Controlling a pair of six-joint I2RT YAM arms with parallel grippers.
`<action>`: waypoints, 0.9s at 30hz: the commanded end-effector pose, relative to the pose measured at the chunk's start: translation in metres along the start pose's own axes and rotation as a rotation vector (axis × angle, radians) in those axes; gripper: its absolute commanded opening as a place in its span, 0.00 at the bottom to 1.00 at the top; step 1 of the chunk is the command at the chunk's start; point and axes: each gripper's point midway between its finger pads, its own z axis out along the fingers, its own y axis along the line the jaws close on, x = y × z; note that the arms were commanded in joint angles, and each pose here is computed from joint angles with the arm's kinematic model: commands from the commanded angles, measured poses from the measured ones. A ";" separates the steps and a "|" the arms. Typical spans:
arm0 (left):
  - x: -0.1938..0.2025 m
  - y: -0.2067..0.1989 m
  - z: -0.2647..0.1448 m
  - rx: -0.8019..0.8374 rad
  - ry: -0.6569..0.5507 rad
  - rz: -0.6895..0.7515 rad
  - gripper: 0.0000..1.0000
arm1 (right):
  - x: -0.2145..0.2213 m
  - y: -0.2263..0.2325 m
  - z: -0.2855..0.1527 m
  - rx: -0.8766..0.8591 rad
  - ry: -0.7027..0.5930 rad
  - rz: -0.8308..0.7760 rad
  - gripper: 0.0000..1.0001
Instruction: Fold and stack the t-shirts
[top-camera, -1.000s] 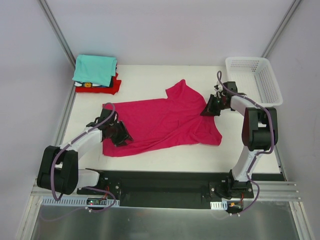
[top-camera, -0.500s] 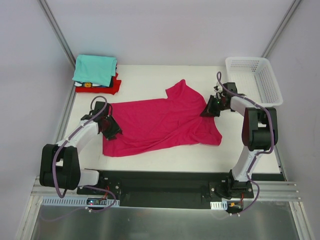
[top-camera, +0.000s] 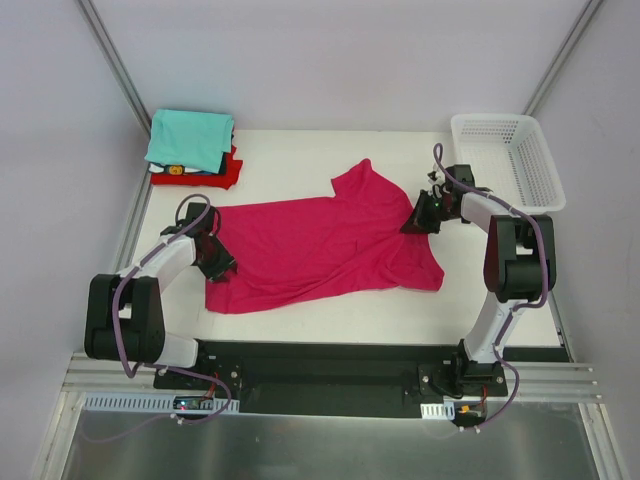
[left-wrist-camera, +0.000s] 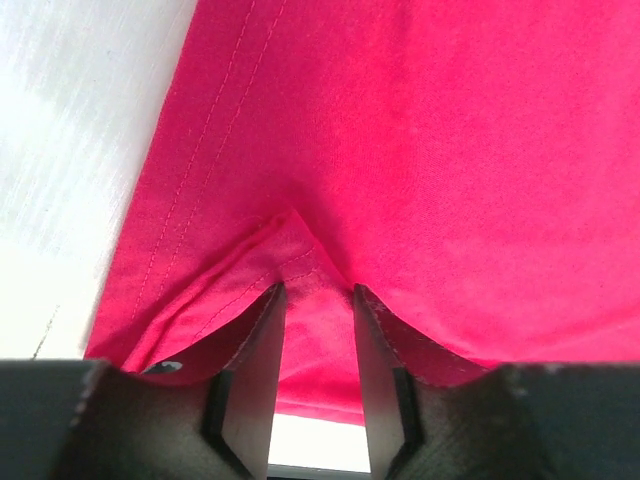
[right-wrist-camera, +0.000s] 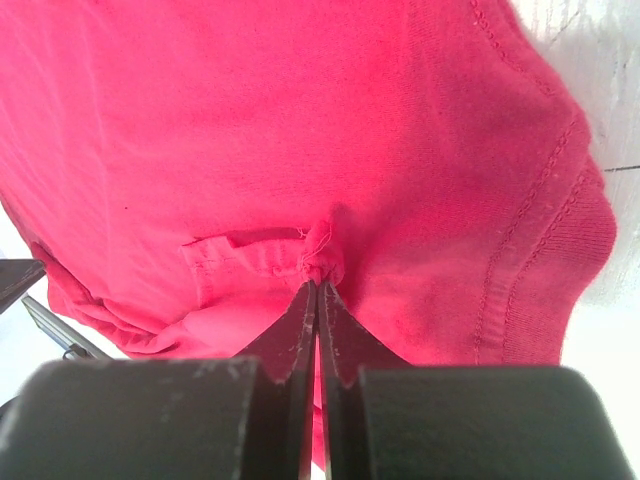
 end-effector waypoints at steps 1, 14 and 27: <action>-0.005 0.008 0.000 -0.044 0.006 0.001 0.32 | -0.008 0.020 -0.018 -0.048 -0.052 -0.047 0.01; -0.017 0.000 -0.016 -0.016 -0.009 0.008 0.00 | -0.009 0.031 -0.032 -0.063 -0.082 -0.064 0.01; -0.022 -0.011 -0.056 0.037 -0.054 0.051 0.00 | -0.006 0.039 -0.049 -0.053 -0.115 -0.081 0.01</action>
